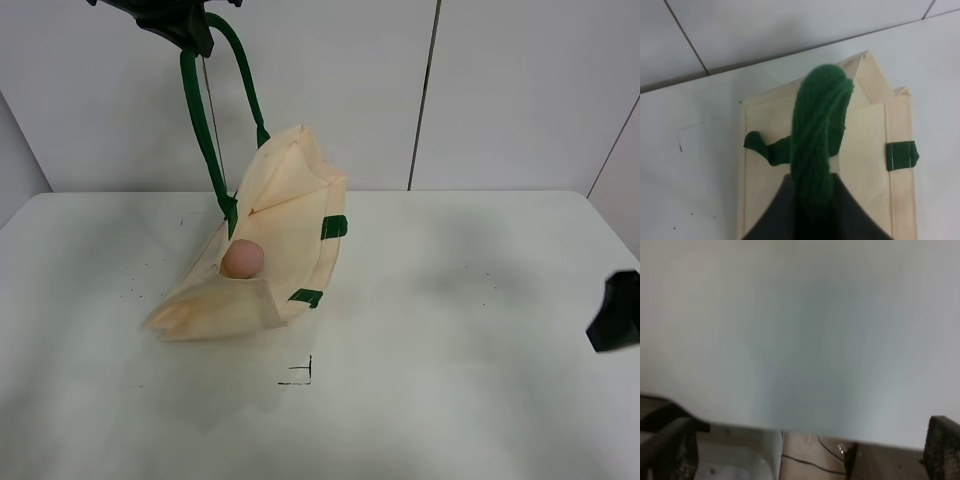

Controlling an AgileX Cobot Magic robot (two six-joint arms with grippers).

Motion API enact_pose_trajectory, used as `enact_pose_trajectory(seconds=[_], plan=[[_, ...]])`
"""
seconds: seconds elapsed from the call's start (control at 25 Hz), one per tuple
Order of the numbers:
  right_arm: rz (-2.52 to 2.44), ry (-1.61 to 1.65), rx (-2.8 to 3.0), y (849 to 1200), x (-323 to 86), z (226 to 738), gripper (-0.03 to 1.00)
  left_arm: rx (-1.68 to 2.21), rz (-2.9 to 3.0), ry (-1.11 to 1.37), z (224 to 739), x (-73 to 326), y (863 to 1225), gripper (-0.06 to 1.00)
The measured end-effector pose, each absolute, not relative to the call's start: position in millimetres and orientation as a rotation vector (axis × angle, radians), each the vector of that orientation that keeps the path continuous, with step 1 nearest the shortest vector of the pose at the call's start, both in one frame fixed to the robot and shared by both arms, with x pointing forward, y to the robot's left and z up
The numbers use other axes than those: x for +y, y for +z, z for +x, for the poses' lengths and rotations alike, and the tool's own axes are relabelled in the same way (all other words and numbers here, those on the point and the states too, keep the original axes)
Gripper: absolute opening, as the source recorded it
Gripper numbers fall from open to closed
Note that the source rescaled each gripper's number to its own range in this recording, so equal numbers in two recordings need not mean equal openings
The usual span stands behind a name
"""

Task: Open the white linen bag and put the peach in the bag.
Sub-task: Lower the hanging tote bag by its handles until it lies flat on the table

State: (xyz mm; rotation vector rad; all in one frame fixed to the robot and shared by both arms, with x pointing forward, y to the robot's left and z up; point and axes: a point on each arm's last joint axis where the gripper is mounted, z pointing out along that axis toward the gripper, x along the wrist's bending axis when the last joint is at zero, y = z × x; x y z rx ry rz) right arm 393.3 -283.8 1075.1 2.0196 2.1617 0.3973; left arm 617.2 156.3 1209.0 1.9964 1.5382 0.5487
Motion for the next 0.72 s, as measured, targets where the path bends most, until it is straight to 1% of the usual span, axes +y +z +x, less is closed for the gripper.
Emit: enact_pose_trajectory(seconds=[0.12, 0.36, 0.72], plan=[[1.939, 0.515, 2.090, 1064, -286, 351, 1.00, 1.538, 1.996, 0.549, 617, 156, 1209, 0.00], [1.723, 0.784, 1.876, 1052, -291, 290, 1.00, 1.538, 1.996, 0.549, 617, 156, 1209, 0.00], [1.516, 0.984, 1.666, 1053, -294, 245, 1.00, 1.538, 1.996, 0.549, 617, 156, 1209, 0.00]])
